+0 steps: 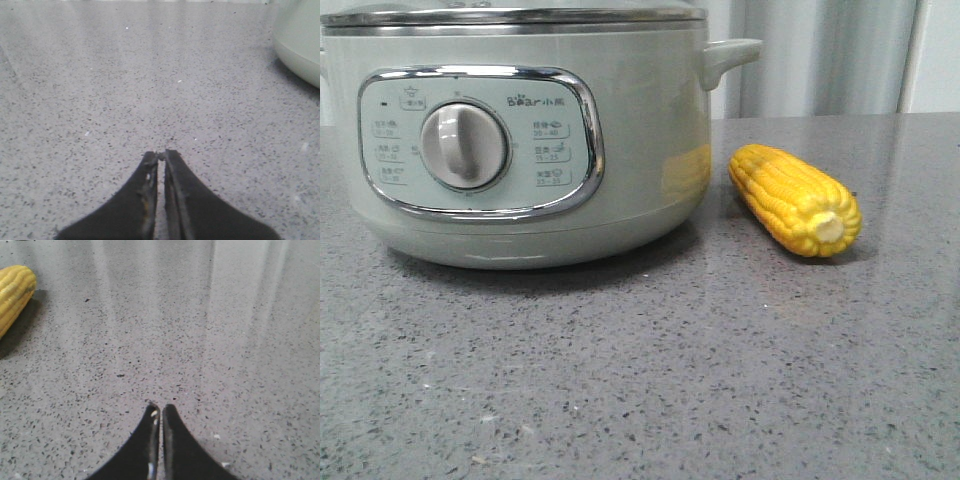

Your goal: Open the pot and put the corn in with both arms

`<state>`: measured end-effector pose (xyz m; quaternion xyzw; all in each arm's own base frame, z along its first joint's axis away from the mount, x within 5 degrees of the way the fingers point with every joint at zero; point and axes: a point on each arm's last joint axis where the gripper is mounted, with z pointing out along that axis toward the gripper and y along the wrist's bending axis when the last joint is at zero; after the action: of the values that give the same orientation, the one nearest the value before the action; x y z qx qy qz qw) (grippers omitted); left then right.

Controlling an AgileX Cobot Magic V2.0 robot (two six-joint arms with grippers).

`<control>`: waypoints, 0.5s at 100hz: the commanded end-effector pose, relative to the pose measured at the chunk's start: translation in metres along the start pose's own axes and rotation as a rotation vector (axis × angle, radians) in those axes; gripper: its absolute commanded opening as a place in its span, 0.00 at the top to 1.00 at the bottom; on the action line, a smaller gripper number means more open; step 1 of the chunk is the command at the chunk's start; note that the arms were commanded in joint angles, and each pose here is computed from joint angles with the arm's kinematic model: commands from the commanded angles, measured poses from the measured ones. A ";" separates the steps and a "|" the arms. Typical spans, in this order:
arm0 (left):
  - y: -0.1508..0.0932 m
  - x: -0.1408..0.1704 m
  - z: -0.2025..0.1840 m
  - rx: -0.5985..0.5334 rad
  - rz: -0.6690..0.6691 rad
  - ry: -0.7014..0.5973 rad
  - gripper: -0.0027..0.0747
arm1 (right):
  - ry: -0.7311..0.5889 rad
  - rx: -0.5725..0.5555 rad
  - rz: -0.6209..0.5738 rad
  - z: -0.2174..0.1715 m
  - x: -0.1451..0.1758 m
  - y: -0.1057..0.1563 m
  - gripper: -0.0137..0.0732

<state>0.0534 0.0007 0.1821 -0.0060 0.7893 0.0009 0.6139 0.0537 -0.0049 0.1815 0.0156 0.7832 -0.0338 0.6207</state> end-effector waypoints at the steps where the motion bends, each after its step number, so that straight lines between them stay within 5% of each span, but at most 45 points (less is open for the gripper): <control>1: 0.001 -0.003 -0.002 -0.003 0.036 -0.064 0.99 | -0.017 0.006 -0.001 0.000 0.004 0.000 0.92; 37: 0.003 -0.007 -0.002 -0.033 0.134 -0.114 0.99 | -0.017 0.006 -0.001 0.000 0.004 0.000 0.92; 50: 0.000 -0.016 -0.004 -0.002 0.052 -0.213 0.99 | -0.017 0.006 -0.001 0.000 0.004 0.000 0.92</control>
<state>0.0543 0.0032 0.1865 0.0223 0.7736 0.0419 0.6319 0.0537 -0.0049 0.1815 0.0156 0.7832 -0.0338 0.6207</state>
